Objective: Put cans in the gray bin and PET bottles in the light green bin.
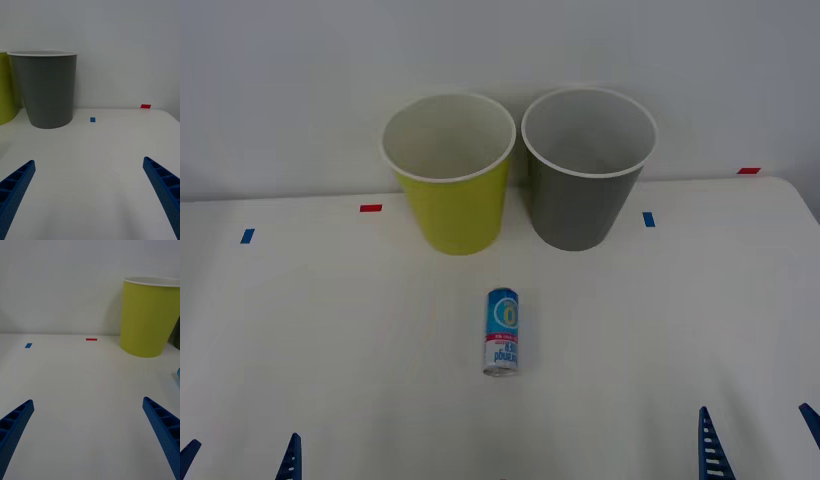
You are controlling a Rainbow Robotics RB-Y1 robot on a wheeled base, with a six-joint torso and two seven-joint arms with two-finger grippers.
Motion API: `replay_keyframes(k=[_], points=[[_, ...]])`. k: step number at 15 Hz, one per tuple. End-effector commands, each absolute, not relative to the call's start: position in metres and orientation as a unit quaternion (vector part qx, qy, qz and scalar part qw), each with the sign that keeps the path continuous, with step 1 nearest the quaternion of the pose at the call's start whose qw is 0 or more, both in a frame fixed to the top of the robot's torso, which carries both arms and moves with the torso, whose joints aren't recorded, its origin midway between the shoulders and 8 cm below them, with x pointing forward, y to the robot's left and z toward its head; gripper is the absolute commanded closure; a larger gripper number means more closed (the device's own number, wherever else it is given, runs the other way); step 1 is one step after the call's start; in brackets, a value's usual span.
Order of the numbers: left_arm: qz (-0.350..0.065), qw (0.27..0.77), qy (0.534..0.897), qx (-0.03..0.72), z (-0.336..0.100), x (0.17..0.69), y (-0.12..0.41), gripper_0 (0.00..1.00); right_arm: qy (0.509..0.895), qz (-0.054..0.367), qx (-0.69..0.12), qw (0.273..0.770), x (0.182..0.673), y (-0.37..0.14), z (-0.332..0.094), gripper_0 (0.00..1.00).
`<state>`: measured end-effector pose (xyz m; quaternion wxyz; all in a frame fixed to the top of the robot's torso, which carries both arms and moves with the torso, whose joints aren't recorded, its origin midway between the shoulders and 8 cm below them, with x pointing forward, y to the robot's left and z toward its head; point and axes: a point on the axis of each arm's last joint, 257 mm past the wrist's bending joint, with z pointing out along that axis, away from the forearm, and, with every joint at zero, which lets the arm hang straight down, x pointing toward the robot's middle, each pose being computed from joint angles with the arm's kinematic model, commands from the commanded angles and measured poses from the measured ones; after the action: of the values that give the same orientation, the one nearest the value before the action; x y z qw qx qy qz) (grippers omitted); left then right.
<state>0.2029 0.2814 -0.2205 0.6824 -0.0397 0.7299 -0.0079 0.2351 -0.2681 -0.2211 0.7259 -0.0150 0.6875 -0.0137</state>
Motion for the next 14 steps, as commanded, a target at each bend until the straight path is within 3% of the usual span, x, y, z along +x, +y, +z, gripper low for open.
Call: replay_keyframes(k=[1,14], points=[[-0.008,0.682,0.730,-0.040,-0.2205,0.2029,0.2814,0.00,0.688,-0.014,-0.015,0.726,0.2351,-0.2681,-0.2211,0.00],[-0.008,0.682,0.730,-0.040,-0.2205,0.2029,0.2814,0.00,0.688,-0.014,-0.015,0.726,0.2351,-0.2681,-0.2211,0.00]])
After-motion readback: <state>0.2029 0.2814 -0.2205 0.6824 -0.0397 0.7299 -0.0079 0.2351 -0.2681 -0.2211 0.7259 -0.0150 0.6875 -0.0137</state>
